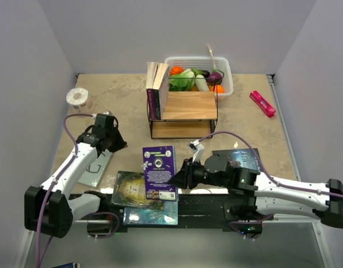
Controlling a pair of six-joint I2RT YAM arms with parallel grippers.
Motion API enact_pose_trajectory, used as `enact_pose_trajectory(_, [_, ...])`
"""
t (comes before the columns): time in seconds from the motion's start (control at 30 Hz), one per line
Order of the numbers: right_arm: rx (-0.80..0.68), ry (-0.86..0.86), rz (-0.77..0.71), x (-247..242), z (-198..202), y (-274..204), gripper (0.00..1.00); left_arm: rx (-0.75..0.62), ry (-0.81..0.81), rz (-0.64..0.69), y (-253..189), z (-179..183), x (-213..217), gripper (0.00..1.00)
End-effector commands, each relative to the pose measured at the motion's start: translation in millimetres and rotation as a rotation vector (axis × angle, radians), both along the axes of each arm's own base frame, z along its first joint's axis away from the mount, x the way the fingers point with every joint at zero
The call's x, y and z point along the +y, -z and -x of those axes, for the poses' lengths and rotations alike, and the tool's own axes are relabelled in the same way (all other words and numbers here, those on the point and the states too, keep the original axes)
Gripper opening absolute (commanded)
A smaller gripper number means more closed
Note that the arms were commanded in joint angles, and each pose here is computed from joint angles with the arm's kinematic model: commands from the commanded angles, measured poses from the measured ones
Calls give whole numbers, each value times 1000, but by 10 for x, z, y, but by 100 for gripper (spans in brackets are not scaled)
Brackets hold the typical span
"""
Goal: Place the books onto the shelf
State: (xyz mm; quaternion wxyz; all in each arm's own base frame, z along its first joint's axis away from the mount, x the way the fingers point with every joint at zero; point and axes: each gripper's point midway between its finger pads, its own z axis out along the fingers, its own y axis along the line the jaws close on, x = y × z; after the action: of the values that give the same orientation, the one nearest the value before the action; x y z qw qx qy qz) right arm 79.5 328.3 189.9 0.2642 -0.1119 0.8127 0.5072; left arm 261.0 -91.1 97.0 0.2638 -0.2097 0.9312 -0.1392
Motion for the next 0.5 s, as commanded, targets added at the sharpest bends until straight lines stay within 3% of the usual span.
enact_pose_trajectory(0.0, [-129,-31,34,-328,51,-563,0,-55,-81,-27,-283,-81,199,13])
enact_pose_trajectory(0.23, [-307,135,-17,-656,-230,-1373,0,-101,-152,-54,-434,-180,387,13])
enact_pose_trajectory(0.47, [-426,438,149,-955,-782,-1718,0,-128,-148,-38,-572,-471,336,13])
